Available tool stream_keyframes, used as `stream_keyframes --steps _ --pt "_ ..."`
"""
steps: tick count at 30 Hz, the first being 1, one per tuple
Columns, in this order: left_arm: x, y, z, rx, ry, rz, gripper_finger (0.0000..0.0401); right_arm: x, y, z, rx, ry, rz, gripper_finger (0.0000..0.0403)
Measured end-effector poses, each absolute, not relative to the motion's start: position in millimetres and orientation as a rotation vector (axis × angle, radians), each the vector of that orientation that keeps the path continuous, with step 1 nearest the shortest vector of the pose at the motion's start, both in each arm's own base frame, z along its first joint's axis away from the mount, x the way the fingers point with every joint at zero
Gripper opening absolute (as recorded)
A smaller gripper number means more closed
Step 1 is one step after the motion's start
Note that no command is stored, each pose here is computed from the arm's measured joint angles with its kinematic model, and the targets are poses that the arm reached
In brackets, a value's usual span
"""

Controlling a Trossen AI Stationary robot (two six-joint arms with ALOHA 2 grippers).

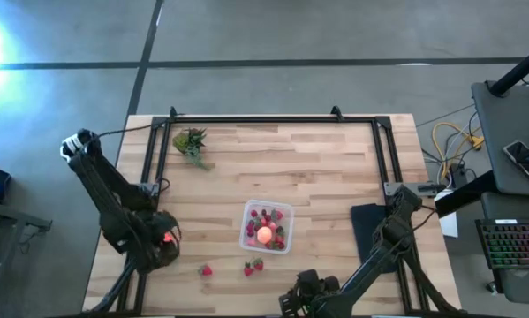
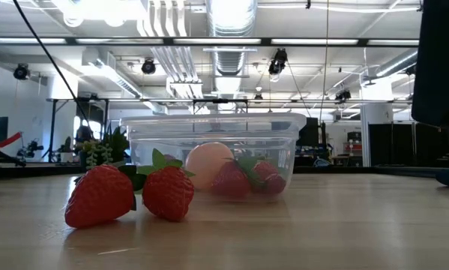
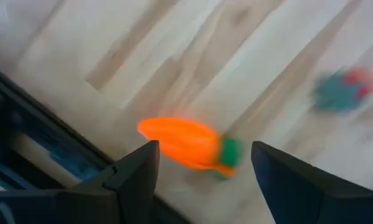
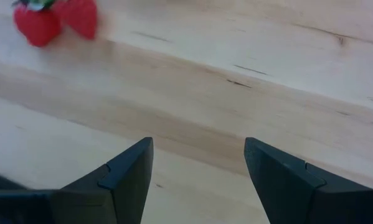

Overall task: Pick and placing Produce into tupperware
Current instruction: Put the carrot into the transparent container

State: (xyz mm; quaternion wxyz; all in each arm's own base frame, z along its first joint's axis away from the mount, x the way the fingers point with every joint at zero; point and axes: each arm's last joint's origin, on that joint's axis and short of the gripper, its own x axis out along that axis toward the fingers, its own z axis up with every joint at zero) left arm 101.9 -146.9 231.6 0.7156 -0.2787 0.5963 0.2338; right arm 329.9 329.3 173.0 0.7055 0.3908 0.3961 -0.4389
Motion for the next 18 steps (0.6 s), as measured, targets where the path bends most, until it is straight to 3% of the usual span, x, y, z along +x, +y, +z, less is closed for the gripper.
stream_keyframes --steps 7,12,18 --pt "96.3 -154.9 247.5 -1.088 1.125 0.651 0.0240 332.7 309.7 177.3 0.897 0.865 -1.144 0.0244" --pt "100.5 -165.8 229.2 -1.109 1.172 0.782 0.0240 335.4 283.8 183.7 0.731 0.909 -1.245 0.0244" --pt "116.9 -163.7 213.6 -1.092 1.177 0.968 0.0240 340.0 264.0 193.8 0.647 1.040 -1.187 0.0244"
